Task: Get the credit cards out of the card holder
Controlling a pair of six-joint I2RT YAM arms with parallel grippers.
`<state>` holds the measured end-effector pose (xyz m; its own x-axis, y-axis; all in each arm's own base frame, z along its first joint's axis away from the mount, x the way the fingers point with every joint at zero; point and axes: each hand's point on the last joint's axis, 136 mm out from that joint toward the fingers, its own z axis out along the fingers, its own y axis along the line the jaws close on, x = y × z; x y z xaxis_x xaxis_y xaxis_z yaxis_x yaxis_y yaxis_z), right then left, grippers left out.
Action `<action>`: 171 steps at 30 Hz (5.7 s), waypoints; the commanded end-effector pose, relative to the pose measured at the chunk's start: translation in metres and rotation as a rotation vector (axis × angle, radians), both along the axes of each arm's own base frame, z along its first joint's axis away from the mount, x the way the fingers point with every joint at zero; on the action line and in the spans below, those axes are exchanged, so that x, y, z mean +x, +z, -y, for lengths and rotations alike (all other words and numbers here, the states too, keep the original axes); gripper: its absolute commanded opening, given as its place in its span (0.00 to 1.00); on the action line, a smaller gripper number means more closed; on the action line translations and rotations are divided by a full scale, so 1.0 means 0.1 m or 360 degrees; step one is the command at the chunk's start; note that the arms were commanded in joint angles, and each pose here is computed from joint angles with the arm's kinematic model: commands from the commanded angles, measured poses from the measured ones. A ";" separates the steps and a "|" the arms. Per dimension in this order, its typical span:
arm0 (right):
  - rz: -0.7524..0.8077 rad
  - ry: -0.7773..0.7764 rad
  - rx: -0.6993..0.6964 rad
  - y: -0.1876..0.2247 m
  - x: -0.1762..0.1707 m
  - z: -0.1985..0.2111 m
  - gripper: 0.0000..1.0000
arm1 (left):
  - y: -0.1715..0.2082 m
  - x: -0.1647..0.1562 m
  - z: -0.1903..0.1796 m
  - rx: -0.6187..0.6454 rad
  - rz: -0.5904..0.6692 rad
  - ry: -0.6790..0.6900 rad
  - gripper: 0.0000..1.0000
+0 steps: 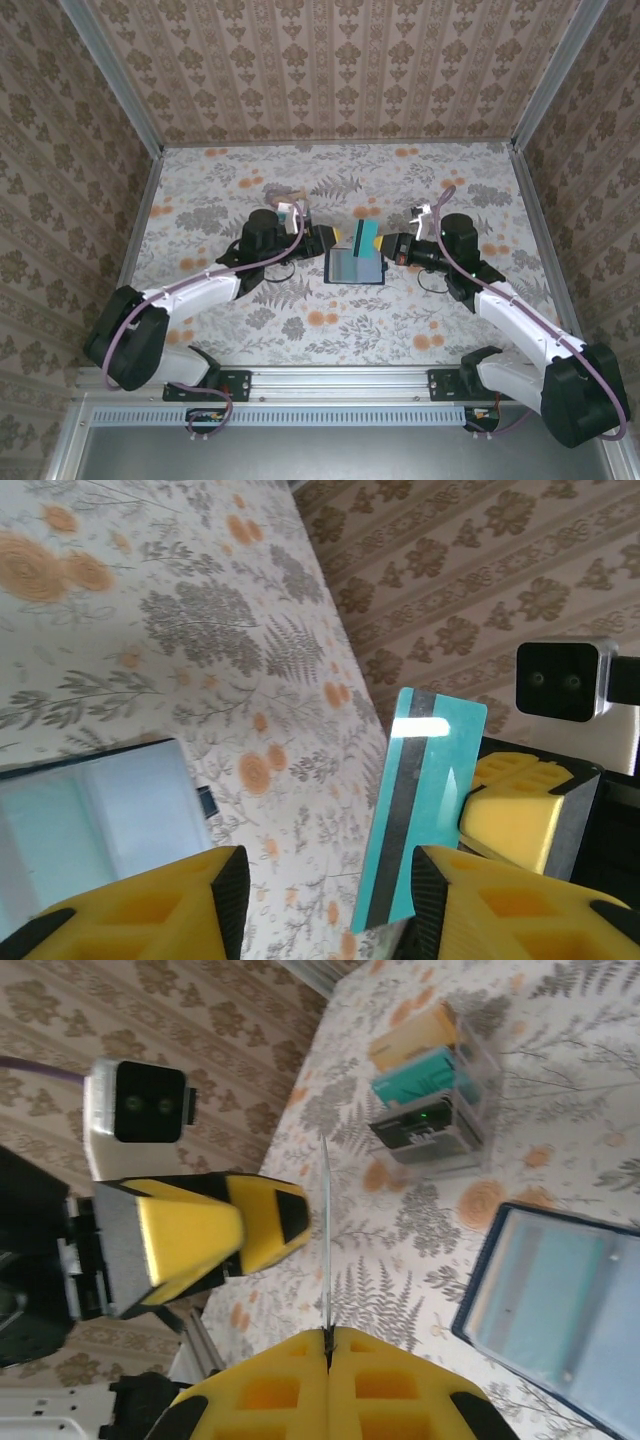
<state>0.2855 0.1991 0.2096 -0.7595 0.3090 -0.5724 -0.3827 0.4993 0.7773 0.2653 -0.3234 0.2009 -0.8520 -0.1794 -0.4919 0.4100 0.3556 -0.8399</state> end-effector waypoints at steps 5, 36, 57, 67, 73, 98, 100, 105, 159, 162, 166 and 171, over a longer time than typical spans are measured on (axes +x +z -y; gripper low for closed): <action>0.0062 0.0127 0.0099 0.15 -0.07 -0.11 0.00 | 0.27 -0.15 0.25 -0.0204 0.0073 -0.0186 0.45; -0.0019 0.0107 -0.0001 -0.08 0.00 -0.12 0.54 | 0.38 -0.30 0.26 -0.0177 0.0144 -0.0280 0.00; 0.0145 -0.0164 -0.0373 -0.30 -0.07 0.03 1.00 | 0.22 0.29 -1.00 0.1715 0.1219 -0.0059 0.00; 0.0140 -0.0187 -0.0385 -0.30 -0.09 0.06 1.00 | -0.03 0.66 -1.01 0.2218 0.1783 -0.0488 0.00; 0.0119 -0.0193 -0.0408 -0.34 -0.08 0.07 1.00 | -0.35 0.91 -1.06 0.2359 0.1762 -0.0613 0.00; 0.0077 -0.0194 -0.0441 -0.42 -0.05 0.07 1.00 | -0.75 1.38 -1.07 0.2389 0.1624 -0.0661 0.00; 0.0069 -0.0191 -0.0448 -0.44 -0.05 0.07 1.00 | -0.77 1.37 -1.04 0.2360 0.1619 -0.0676 0.00; 0.0059 -0.0196 -0.0460 -0.47 -0.03 0.07 1.00 | -0.85 1.35 -1.00 0.2322 0.1589 -0.0719 0.00; -0.0188 -0.0347 -0.0812 -0.99 0.12 0.29 0.64 | 0.41 1.24 -1.24 0.1379 0.0764 0.0456 0.75; -0.0284 -0.0352 -0.0907 -1.15 0.16 0.32 0.46 | 0.37 0.98 -1.25 0.1167 0.0460 0.0528 0.72; -0.0379 -0.0368 -0.0986 -1.35 0.20 0.35 0.41 | 0.11 0.66 -1.13 0.0946 0.0235 0.0486 0.64; -0.0502 -0.0376 -0.1076 -1.61 0.22 0.39 0.35 | -0.26 0.38 -0.93 0.0833 0.0109 0.0495 0.59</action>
<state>0.3040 0.1651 0.0577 -0.8618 0.1423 -0.4869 -0.0579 0.9260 0.3731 0.3168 -0.2113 0.1800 -0.7168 -0.0080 -0.6973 0.3316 0.8757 -0.3509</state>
